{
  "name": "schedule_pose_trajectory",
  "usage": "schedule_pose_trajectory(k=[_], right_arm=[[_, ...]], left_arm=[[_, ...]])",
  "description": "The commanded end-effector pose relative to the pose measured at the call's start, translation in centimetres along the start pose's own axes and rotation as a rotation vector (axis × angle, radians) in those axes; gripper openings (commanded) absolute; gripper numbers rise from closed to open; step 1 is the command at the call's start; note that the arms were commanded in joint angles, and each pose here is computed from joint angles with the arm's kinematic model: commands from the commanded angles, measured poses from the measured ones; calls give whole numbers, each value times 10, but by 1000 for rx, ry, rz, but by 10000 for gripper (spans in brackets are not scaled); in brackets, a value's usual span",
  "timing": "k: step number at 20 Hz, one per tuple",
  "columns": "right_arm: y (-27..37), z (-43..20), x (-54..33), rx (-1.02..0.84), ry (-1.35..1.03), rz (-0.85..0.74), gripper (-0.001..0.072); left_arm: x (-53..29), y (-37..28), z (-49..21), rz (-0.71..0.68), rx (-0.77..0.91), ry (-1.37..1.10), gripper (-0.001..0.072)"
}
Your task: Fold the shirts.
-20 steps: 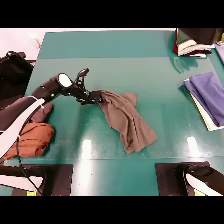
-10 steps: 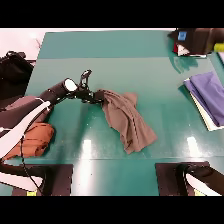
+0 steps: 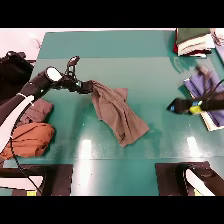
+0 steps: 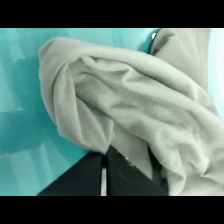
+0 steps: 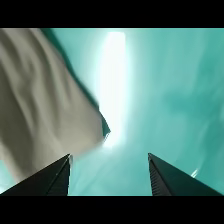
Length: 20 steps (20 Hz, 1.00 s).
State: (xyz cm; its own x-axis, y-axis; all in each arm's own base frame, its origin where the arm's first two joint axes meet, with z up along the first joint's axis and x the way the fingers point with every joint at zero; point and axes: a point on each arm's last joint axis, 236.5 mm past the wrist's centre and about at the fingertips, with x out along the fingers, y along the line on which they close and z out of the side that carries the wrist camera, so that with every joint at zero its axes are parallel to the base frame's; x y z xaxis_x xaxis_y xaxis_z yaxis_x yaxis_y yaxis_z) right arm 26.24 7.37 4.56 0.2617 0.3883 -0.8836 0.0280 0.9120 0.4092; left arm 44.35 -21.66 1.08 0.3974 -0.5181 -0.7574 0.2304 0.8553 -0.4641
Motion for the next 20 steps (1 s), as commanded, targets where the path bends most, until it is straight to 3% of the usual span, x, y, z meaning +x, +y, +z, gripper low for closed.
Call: schedule_pose_trajectory(k=[1, 6, 8, 9, 11, 14, 17, 20], right_arm=[[-8, -55, 63, 199, 179, 160, 540], [20, -58, 127, 239, 230, 266, 527], [32, -60, 147, 182, 266, 245, 458], [37, -57, 156, 141, 267, 227, 348], [48, -46, 166, 36, 251, 199, 13], [62, 4, 121, -175, 146, 158, 17], [72, 73, -12, -364, -103, 57, 19], [88, 112, -160, -416, -445, -12, 18]], left_arm=[[-7, 2, 1, 8, 27, 3, 32], [-7, 1, -8, 3, 28, 44, 32], [-7, 1, -10, 2, 28, 50, 32], [-8, 1, -10, 2, 28, 52, 32], [-10, -1, -14, -2, 29, 66, 31], [-65, -17, 24, 32, 138, -57, 31], [-191, -61, 93, 96, 319, -360, 31], [-314, -125, 117, 62, 436, -634, 31]])
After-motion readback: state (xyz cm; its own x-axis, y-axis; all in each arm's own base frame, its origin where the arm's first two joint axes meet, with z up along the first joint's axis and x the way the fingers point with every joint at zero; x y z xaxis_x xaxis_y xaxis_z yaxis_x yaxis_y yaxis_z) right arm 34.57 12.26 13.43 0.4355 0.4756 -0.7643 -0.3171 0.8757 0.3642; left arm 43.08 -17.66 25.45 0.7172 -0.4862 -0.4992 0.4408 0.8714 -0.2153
